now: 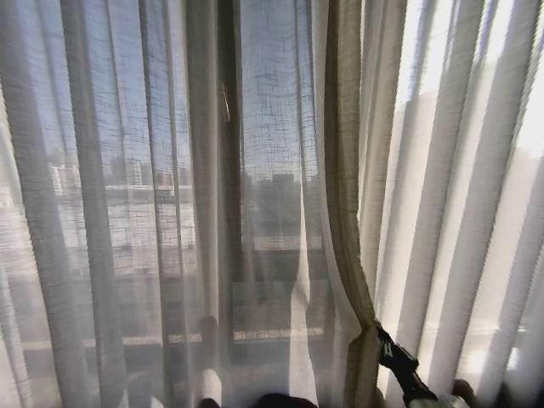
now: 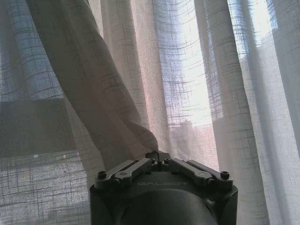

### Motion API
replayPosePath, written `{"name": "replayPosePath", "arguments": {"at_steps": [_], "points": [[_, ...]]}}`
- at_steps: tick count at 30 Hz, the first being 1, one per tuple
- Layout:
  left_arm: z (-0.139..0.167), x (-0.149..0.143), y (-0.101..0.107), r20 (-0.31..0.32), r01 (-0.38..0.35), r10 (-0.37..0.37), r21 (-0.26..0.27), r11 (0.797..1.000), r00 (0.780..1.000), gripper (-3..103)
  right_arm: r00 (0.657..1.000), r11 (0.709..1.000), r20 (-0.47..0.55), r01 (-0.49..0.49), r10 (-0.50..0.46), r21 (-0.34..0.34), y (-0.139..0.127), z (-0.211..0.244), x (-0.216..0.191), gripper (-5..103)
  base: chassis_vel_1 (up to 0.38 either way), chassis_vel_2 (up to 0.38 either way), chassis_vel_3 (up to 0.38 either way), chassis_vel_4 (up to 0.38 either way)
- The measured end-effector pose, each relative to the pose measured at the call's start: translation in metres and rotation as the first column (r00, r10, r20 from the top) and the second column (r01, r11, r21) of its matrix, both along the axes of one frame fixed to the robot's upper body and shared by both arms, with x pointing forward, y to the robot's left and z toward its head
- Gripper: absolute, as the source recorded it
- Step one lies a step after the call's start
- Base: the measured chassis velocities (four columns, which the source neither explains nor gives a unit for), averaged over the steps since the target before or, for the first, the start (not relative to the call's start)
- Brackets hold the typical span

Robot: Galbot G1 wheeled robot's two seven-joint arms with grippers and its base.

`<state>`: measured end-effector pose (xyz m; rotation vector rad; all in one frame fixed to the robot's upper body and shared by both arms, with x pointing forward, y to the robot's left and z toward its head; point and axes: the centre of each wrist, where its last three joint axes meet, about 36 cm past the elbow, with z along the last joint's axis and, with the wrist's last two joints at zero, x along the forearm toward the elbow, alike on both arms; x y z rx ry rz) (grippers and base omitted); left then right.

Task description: Open the curtains by pulling them apart, changing their state from closed to fully open.

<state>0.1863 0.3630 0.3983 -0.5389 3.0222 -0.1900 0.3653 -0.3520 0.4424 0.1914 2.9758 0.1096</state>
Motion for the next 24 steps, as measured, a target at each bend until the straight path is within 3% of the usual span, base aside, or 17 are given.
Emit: {"name": "replayPosePath", "arguments": {"at_steps": [5,12,16,24], "points": [[0.004,0.0,0.002,0.012,-0.002,0.002,-0.001,1.0,1.0,100,0.992,0.992,-0.041,0.117,-0.118,-0.037,-0.028,-0.007,0.011,0,0.0,0.0,0.0,0.0],[0.005,0.0,0.006,0.016,-0.005,0.005,0.005,1.0,1.0,100,0.987,0.987,-0.058,0.145,-0.149,-0.062,-0.041,-0.012,0.009,0,0.0,0.0,0.0,0.0],[0.005,0.001,0.003,0.021,-0.004,0.004,-0.003,1.0,1.0,100,0.998,0.998,-0.039,0.037,-0.039,-0.051,-0.009,-0.013,0.002,0,0.0,0.0,0.0,0.0],[-0.002,-0.003,0.008,0.012,-0.019,0.019,-0.004,1.0,1.0,100,0.993,0.992,-0.046,-0.115,0.113,-0.049,0.049,-0.029,-0.008,0,0.0,0.0,0.0,0.0]]}}
